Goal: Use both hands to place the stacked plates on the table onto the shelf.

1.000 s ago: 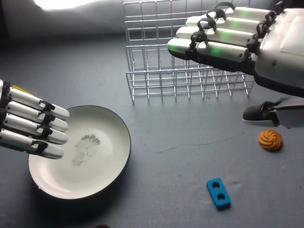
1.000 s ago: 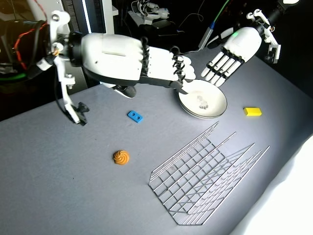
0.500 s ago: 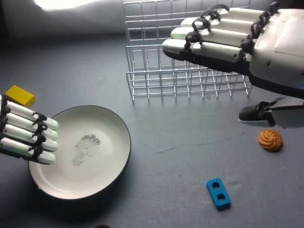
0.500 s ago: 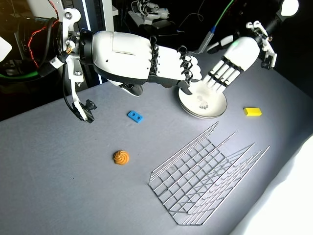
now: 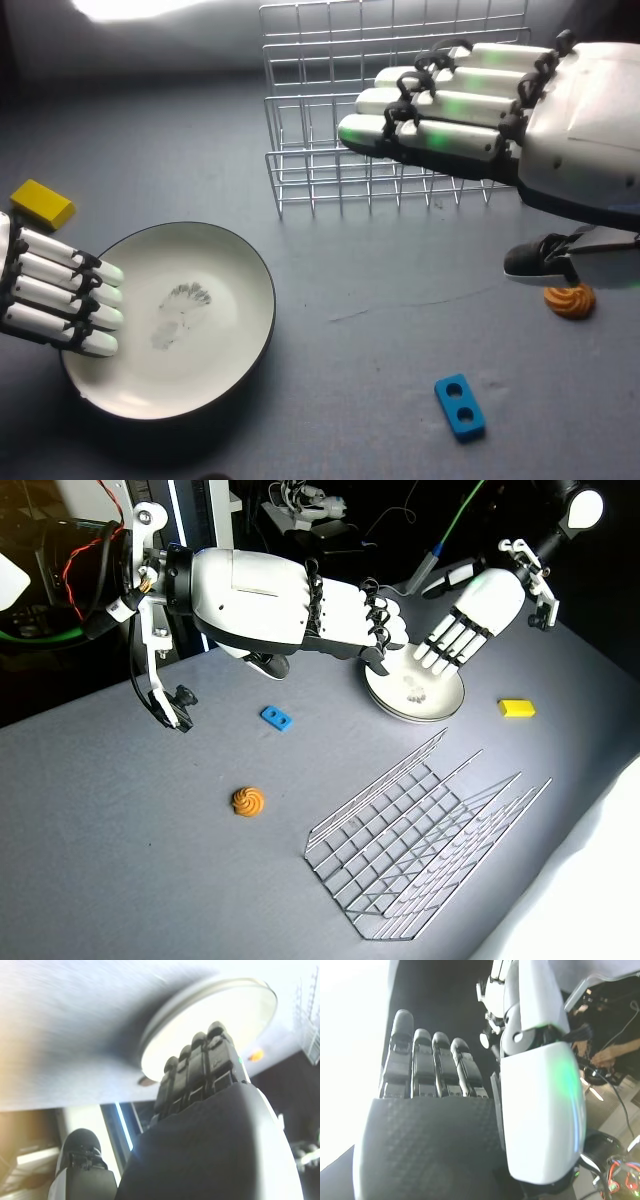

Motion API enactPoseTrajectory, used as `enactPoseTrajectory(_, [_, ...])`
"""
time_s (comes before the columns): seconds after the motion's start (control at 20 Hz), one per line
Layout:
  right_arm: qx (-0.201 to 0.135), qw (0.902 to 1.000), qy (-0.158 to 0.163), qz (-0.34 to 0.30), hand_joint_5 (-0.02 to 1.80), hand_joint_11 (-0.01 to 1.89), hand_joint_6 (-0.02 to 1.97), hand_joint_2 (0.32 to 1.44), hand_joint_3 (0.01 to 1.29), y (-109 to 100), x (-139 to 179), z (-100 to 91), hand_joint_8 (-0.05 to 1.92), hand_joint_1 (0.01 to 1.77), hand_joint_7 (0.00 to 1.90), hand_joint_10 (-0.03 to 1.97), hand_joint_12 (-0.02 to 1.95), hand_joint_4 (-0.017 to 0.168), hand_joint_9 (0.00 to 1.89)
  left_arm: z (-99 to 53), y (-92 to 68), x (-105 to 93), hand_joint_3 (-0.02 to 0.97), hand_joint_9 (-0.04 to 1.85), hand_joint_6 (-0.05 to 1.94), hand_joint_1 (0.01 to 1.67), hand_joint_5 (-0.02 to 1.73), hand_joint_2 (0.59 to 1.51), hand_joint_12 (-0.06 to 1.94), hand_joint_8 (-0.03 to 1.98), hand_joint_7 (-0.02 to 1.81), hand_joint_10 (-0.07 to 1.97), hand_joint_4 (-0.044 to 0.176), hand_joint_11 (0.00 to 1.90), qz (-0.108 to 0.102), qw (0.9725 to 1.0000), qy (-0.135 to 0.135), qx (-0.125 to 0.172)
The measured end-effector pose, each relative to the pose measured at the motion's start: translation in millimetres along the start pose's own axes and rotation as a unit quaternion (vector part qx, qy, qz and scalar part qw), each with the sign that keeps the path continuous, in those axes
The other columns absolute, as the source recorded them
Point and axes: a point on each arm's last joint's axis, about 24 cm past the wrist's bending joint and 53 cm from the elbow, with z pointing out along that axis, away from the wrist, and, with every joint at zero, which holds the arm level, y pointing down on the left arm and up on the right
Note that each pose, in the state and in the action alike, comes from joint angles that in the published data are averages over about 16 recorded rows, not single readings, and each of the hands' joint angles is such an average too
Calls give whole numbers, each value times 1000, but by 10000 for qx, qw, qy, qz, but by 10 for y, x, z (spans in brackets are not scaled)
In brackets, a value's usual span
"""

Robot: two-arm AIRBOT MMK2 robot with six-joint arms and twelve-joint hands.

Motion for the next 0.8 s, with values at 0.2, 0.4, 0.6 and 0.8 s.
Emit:
enactPoseTrajectory(0.2, [4, 10000, 61, -65, 17, 21, 20, 953, 13, -3, 39, 1, 14, 1307, 18, 11, 673, 3, 38, 18, 48, 52, 39, 20, -13, 18, 21, 1023, -19, -11, 16, 6, 0, 15, -34, 10000, 46, -48])
enactPoseTrajectory(0.4, [8, 9998, 120, -142, 20, 21, 19, 966, 13, -5, 76, 4, 14, 1291, 23, 11, 675, 3, 50, 36, 82, 87, 38, 19, -13, 17, 20, 1027, -20, -12, 17, 6, -1, 16, -48, 9999, 81, -81])
enactPoseTrajectory(0.6, [-6, 9995, 176, -256, 25, 21, 19, 982, 13, 7, 117, 20, 14, 1288, 30, 11, 687, 3, 63, 60, 94, 106, 38, 16, -13, 17, 19, 1031, -20, -12, 15, 6, -2, 16, -46, 9999, 105, -87])
enactPoseTrajectory(0.8, [-61, 9991, 228, -365, 27, 21, 20, 993, 13, 45, 167, 58, 14, 1311, 38, 12, 708, 3, 77, 121, 65, 83, 38, 14, -9, 17, 18, 1034, -14, -11, 15, 6, -3, 15, -15, 9999, 88, -47])
